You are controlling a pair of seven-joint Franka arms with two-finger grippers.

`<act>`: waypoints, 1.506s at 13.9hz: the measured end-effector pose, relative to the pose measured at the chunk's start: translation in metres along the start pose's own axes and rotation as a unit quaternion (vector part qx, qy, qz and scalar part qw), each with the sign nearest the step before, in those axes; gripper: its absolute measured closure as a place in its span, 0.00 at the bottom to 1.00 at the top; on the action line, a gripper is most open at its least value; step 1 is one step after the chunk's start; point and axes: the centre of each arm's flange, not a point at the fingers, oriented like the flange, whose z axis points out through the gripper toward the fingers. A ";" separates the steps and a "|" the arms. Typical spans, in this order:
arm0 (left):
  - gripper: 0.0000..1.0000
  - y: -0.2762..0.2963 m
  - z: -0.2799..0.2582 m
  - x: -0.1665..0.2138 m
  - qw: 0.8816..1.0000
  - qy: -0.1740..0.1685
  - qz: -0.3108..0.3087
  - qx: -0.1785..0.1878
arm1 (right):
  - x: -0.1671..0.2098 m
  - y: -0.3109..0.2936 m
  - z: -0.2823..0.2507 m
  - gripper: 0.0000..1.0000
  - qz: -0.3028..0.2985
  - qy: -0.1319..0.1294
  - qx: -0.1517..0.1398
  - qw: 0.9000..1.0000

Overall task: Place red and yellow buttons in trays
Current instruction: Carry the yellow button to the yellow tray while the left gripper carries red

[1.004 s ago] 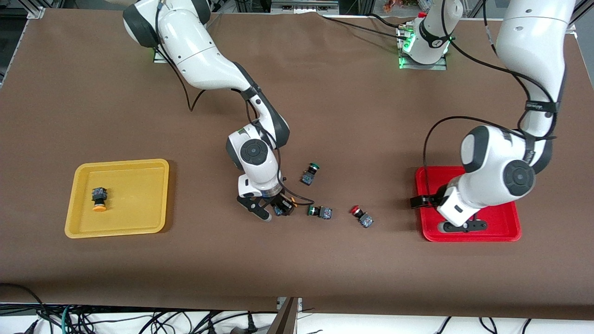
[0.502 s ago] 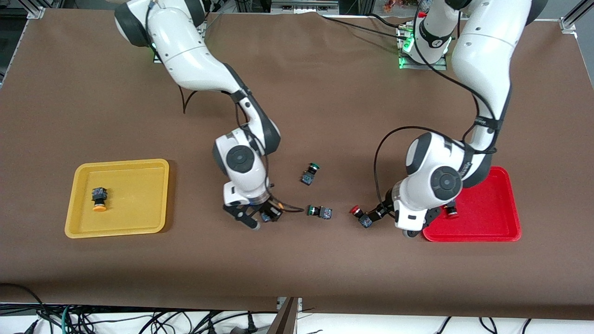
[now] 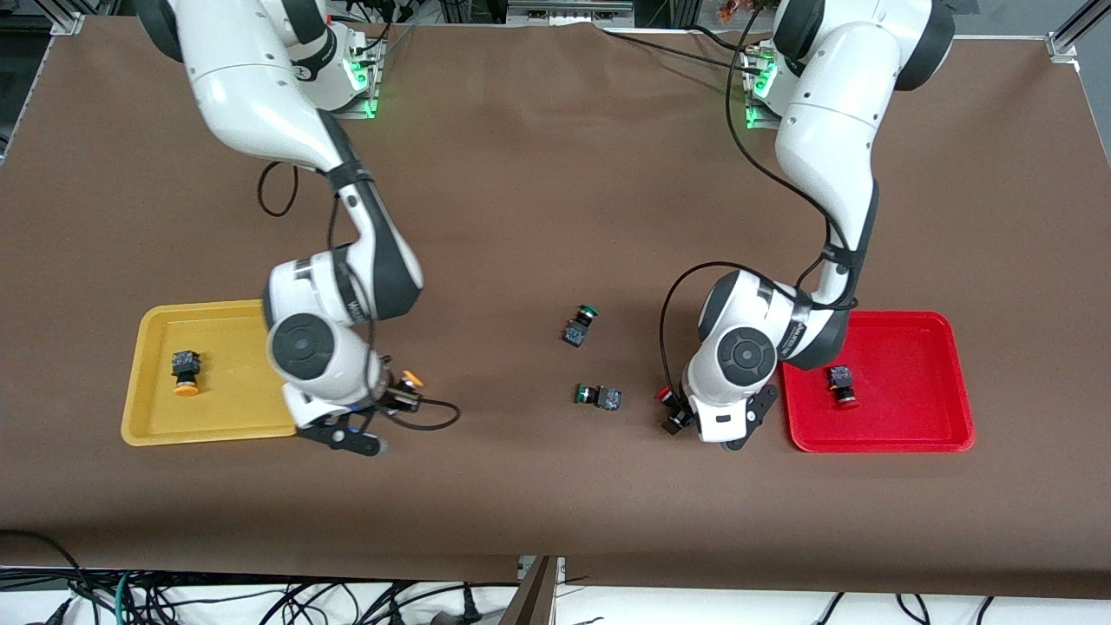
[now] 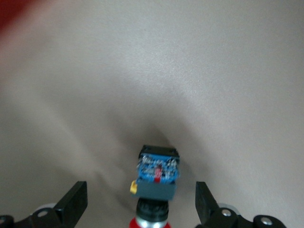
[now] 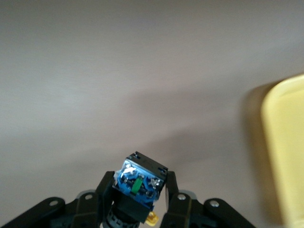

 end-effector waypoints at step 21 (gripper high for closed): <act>0.59 -0.058 -0.126 0.108 0.944 -0.066 0.320 0.034 | 0.022 0.234 0.094 0.37 -0.179 -0.053 -0.001 0.982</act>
